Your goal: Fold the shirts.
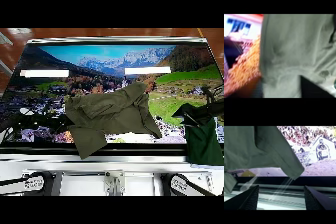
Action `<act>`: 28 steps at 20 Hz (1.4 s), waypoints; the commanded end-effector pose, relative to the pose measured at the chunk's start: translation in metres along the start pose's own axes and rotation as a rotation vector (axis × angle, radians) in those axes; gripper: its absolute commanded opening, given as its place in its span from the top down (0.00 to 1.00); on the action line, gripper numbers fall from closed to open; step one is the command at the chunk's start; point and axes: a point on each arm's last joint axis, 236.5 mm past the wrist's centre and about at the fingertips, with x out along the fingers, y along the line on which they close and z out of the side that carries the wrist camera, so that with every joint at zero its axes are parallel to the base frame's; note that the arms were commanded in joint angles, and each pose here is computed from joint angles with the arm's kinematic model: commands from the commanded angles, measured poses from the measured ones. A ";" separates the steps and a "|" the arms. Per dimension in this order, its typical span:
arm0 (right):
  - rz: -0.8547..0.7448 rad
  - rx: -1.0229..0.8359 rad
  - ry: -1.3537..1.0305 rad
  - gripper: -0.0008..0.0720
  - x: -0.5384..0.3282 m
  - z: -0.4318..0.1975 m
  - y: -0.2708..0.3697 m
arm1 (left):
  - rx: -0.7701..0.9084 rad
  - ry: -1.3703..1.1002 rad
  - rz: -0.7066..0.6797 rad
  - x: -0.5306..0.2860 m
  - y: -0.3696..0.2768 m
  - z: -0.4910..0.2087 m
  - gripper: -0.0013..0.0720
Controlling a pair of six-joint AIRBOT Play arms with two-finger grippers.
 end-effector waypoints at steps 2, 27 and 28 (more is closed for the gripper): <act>-0.002 0.051 0.068 0.06 0.031 -0.025 -0.017 | -0.002 -0.047 -0.031 0.016 -0.014 0.009 0.86; -0.136 -0.533 -0.389 0.90 -0.069 0.040 0.135 | 0.688 -0.764 -0.046 -0.279 -0.220 0.061 0.93; -0.130 -0.590 -0.534 0.90 -0.119 0.041 0.162 | 0.767 -0.924 -0.085 -0.341 -0.259 0.044 0.93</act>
